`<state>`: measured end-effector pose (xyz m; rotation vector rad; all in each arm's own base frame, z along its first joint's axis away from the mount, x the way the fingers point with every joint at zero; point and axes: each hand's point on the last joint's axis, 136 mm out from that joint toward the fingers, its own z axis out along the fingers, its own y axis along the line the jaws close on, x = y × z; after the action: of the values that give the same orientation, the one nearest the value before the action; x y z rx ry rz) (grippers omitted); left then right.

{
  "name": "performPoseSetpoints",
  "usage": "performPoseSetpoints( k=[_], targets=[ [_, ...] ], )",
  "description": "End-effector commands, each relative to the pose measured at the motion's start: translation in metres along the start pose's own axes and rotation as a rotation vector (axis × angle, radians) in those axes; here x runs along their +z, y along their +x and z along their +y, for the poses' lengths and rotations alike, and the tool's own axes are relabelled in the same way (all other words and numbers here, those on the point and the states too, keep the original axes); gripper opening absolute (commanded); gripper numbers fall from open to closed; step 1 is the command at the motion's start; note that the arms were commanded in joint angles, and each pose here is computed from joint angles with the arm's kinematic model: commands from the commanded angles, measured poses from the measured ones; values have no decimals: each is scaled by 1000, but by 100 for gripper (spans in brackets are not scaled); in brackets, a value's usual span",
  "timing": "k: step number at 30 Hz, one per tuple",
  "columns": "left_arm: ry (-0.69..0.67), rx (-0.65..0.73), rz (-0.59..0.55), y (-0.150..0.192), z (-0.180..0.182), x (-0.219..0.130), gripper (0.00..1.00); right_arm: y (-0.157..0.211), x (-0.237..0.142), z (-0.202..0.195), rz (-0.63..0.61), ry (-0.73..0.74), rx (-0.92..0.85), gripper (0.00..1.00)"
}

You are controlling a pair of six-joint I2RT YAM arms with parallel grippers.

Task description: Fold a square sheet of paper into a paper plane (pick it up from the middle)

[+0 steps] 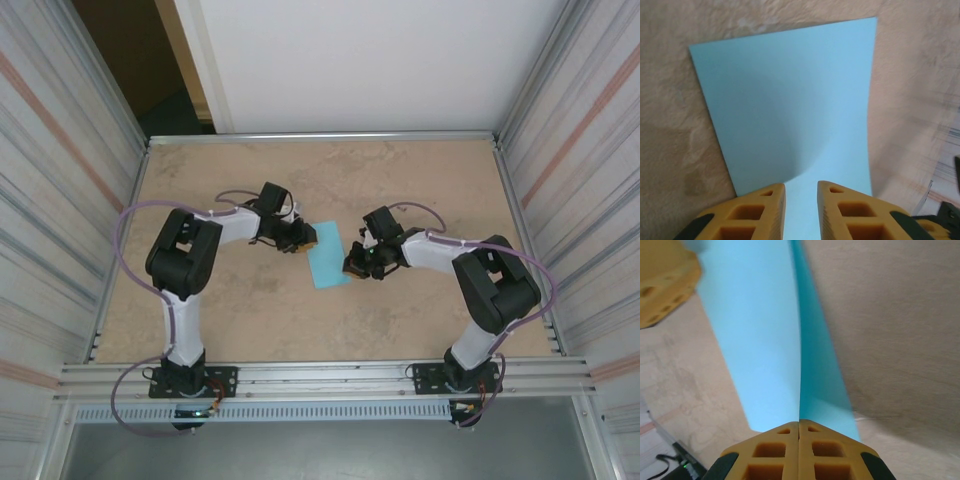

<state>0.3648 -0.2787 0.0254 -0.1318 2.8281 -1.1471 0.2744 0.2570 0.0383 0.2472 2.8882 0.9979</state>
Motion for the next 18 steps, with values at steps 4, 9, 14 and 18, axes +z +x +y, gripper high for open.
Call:
performPoseSetpoints(
  k=[4,9,14,18],
  targets=[
    [-52,-22,55,17,22,9,21,-5,4,41,24,-102,-127,0],
    [-66,-31,65,19,28,14,21,-14,16,56,10,-117,-132,0],
    [-76,-39,73,23,34,16,20,-24,27,58,-20,-101,-99,0],
    [-79,-42,74,23,35,16,20,-27,35,54,-37,-70,-72,0]
  ],
)
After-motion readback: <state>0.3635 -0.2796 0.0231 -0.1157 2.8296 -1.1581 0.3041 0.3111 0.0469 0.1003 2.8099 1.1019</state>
